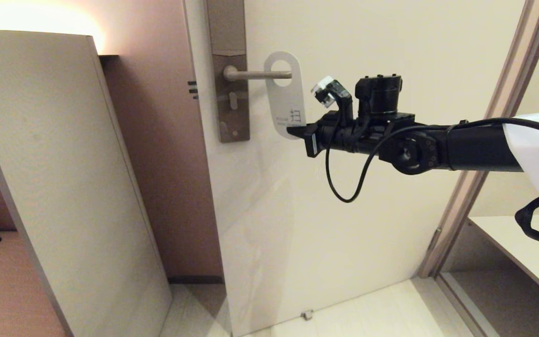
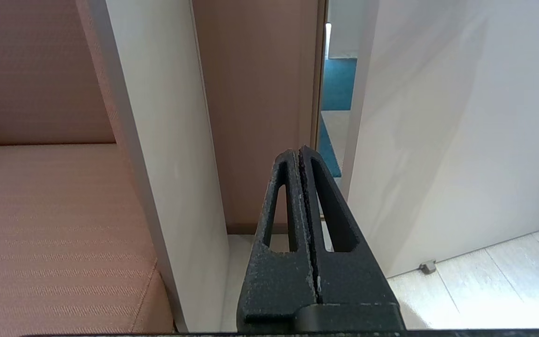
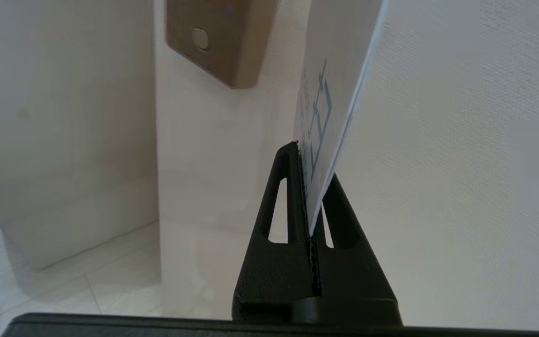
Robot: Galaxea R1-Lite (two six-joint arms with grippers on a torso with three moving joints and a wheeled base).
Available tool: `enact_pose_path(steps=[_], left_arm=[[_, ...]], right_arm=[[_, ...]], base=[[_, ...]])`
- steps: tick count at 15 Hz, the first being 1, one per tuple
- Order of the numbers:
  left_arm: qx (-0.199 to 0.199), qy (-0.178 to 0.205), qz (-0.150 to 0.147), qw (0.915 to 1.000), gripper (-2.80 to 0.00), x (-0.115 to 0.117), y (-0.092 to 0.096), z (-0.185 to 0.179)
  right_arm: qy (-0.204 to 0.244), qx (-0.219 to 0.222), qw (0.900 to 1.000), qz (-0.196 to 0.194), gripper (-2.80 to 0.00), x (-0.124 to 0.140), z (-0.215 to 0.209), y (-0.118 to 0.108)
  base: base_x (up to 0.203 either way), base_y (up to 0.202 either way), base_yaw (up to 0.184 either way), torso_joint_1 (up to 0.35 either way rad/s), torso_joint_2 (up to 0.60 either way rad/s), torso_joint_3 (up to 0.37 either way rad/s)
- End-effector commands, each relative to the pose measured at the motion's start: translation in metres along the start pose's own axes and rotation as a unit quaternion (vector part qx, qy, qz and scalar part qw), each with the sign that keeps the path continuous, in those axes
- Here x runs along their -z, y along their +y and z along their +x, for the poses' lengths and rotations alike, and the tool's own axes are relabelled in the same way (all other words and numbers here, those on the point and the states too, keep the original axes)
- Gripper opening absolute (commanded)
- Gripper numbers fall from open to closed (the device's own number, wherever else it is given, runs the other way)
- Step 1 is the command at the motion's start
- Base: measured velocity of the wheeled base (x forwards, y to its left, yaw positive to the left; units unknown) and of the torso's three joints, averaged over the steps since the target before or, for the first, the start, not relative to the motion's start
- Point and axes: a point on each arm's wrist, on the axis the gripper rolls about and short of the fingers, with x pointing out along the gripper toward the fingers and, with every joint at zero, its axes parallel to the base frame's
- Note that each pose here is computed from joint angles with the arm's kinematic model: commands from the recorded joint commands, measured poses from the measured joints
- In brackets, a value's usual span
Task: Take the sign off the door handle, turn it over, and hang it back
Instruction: Hang the sign back with the other side facing out
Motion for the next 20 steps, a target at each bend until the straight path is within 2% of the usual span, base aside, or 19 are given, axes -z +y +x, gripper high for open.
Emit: enact_pose_path(steps=[1,20], left_arm=[[-0.001,0.001,0.0,1.0,-2.8,0.0,0.0,0.0],[-0.001,0.001,0.0,1.0,-2.8,0.0,0.0,0.0]], right_arm=[[-0.004,-0.004,1.0,-0.002,-2.8,-0.003,0.0,0.002],[0.007,-0.012,1.0,0.002,-2.8,-0.004,-0.014,0.013]], base=[[0.0,0.0,0.0,0.0,0.0,0.0],[0.0,0.0,0.0,0.0,0.0,0.0]])
